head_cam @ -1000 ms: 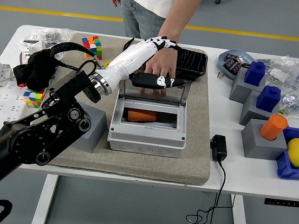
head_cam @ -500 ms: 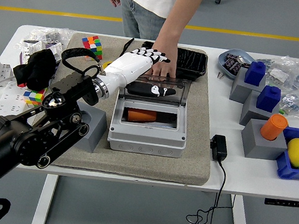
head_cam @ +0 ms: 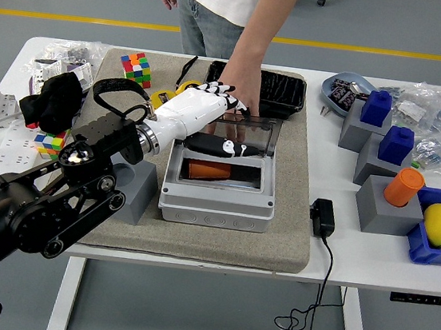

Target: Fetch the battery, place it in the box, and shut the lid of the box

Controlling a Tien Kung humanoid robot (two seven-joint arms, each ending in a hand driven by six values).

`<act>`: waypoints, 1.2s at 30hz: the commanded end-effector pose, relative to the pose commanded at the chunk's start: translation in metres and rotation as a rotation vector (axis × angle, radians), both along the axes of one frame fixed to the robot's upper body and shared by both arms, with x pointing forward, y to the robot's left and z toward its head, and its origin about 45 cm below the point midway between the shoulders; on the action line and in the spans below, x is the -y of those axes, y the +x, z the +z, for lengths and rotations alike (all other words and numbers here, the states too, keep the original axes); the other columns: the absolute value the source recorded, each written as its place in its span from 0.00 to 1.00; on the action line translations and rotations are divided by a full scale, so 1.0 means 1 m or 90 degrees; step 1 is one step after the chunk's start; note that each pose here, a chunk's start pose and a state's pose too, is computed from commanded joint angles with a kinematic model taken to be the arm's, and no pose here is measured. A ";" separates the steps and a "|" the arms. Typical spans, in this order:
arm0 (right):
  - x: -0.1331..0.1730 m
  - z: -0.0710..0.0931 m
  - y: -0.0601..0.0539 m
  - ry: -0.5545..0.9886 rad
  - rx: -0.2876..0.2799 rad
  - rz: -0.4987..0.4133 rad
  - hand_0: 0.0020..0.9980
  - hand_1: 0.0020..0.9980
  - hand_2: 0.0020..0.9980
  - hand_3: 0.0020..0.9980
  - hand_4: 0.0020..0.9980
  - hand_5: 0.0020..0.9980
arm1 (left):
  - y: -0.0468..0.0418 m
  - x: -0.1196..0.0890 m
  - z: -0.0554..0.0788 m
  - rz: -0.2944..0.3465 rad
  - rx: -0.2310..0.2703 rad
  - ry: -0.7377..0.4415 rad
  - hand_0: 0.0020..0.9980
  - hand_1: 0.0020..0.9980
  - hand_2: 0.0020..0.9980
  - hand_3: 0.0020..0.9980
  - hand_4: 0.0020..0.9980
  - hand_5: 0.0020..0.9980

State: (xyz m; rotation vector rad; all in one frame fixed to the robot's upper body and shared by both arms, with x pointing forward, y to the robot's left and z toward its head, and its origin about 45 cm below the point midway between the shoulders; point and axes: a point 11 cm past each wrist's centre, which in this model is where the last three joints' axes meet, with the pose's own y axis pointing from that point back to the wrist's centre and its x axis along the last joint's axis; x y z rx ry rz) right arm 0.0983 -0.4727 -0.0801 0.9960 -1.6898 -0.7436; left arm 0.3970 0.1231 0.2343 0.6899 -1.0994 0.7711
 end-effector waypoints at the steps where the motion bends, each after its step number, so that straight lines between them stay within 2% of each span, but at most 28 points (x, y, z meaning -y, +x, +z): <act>1: 0.000 0.000 0.000 0.000 0.000 0.000 0.67 0.59 0.60 0.65 1.00 1.00 | -0.0025 0.001 0.001 -0.005 0.000 -0.001 1.00 0.97 0.80 0.75 1.00 1.00; 10: 0.001 0.000 0.001 -0.001 0.001 -0.001 0.67 0.59 0.60 0.65 1.00 1.00 | -0.0220 0.014 0.016 -0.045 0.016 -0.019 1.00 0.95 0.79 0.74 1.00 1.00; 13: 0.000 0.000 0.000 0.000 0.001 -0.001 0.67 0.59 0.60 0.65 1.00 1.00 | -0.0280 0.018 0.016 -0.057 0.012 -0.019 1.00 0.95 0.79 0.74 1.00 1.00; 18: 0.001 0.000 -0.001 -0.001 0.000 0.000 0.67 0.59 0.60 0.65 1.00 1.00 | -0.0329 0.021 0.012 -0.067 0.002 -0.018 1.00 0.94 0.79 0.74 1.00 1.00; 23: 0.000 0.000 -0.001 0.000 -0.001 0.000 0.67 0.59 0.60 0.65 1.00 1.00 | -0.0324 0.023 0.019 -0.070 0.019 -0.032 1.00 0.93 0.79 0.75 1.00 1.00; 26: 0.000 0.000 -0.002 0.000 -0.002 0.000 0.67 0.59 0.60 0.65 1.00 1.00 | -0.0294 0.023 0.025 -0.068 0.037 -0.050 1.00 0.93 0.79 0.75 1.00 1.00; 31: 0.000 -0.001 -0.002 0.002 -0.003 0.001 0.67 0.59 0.60 0.65 1.00 1.00 | -0.0090 0.013 0.025 -0.030 0.057 -0.073 1.00 0.94 0.81 0.76 1.00 1.00; 33: -0.001 -0.001 -0.002 0.003 -0.003 0.002 0.67 0.59 0.60 0.65 1.00 1.00 | 0.0018 0.005 0.019 -0.003 0.053 -0.067 1.00 0.95 0.83 0.78 1.00 1.00; 36: -0.001 -0.001 -0.003 0.004 -0.004 0.002 0.67 0.59 0.60 0.65 1.00 1.00 | 0.0115 -0.006 0.006 0.025 0.035 -0.045 1.00 0.95 0.83 0.78 1.00 1.00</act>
